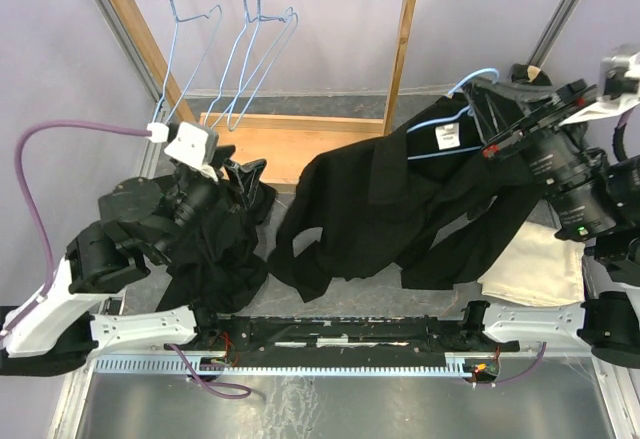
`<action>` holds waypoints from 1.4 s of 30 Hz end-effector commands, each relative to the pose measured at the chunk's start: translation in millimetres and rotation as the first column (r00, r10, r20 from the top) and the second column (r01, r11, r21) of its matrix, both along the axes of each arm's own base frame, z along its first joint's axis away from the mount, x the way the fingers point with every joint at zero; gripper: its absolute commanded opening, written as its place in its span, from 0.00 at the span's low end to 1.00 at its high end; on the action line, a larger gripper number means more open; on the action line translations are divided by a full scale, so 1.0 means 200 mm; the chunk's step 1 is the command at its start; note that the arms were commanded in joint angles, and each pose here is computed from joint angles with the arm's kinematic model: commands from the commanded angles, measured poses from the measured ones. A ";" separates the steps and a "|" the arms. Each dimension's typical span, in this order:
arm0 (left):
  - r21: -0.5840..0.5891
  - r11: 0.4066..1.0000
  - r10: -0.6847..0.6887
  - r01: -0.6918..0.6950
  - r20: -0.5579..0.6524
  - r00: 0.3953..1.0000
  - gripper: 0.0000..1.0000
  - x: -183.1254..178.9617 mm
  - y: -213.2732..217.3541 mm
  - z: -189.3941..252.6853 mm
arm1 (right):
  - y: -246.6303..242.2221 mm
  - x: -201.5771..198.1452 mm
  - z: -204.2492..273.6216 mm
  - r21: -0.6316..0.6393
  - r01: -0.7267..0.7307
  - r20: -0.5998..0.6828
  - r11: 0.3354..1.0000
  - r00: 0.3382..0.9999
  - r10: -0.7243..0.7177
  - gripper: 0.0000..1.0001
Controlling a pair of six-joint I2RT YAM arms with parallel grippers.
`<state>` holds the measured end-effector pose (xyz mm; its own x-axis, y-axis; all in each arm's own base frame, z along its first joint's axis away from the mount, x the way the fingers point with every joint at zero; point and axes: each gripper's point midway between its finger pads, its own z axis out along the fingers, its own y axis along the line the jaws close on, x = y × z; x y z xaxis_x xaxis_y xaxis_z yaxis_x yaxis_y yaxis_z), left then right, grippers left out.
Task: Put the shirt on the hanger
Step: Hang the shirt on the hanger.
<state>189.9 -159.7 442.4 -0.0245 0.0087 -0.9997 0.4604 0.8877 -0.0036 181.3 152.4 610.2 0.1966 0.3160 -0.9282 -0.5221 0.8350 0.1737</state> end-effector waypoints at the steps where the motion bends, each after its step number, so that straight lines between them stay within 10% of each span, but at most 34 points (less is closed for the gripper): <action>1: 0.010 0.996 -0.087 0.087 0.127 0.988 0.71 -0.03 -0.04 0.29 | -0.10 -0.04 0.25 0.022 0.024 0.127 0.999 0.992 -0.026 0.00; 20: -0.063 0.935 -0.342 0.348 0.089 0.935 0.82 -0.04 -0.56 0.28 | 0.16 0.22 -0.20 -0.019 0.192 -0.132 0.981 0.972 -0.193 0.00; 42: -0.178 0.982 -0.067 0.062 -0.024 0.997 0.81 0.21 -0.70 0.04 | 0.26 0.34 -0.40 0.015 0.301 -0.248 0.954 0.925 -0.288 0.00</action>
<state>223.4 -301.1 429.4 -0.0688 -0.0436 -0.9967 0.5852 0.8073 -0.0758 248.1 205.3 517.8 0.0389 0.2518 -0.9670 -0.1965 0.9508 0.2397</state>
